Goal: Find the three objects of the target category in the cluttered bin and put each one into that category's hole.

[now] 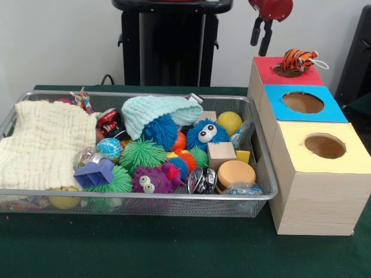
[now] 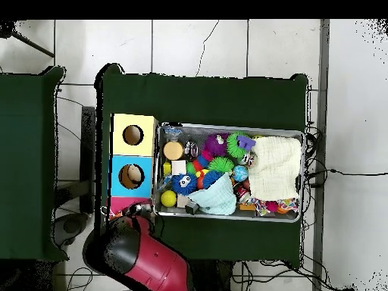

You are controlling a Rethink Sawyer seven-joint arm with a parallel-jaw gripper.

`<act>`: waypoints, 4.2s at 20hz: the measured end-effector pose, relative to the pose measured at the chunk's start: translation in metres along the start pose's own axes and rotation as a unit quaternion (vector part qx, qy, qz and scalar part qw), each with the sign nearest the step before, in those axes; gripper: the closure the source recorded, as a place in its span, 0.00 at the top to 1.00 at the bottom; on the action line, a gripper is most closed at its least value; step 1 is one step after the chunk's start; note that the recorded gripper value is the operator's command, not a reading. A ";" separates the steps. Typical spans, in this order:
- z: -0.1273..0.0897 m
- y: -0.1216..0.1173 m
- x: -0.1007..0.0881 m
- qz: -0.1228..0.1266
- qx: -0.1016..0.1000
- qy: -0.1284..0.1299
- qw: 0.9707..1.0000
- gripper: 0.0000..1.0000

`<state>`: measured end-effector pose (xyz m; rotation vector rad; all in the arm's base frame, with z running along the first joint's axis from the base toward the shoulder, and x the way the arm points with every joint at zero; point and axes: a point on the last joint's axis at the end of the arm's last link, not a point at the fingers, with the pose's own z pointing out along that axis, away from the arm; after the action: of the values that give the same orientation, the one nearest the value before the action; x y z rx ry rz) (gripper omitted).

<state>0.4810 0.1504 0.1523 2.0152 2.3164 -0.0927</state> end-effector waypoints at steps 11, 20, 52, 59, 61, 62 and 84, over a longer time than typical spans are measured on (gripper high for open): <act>0.001 -0.004 -0.004 -0.017 0.001 -0.010 1.000 1.00; -0.022 -0.014 0.036 -0.079 0.002 -0.013 0.997 1.00; -0.013 0.010 0.106 -0.128 -0.049 -0.051 0.989 1.00; -0.004 -0.003 0.112 -0.125 -0.040 -0.051 0.990 1.00; -0.002 -0.009 0.117 -0.127 -0.037 -0.049 0.990 1.00; -0.002 -0.011 0.118 -0.128 -0.036 -0.048 0.990 1.00; -0.039 -0.036 0.141 -0.140 0.018 -0.002 0.990 1.00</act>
<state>0.4258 0.2878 0.1778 1.6872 2.5978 -0.1550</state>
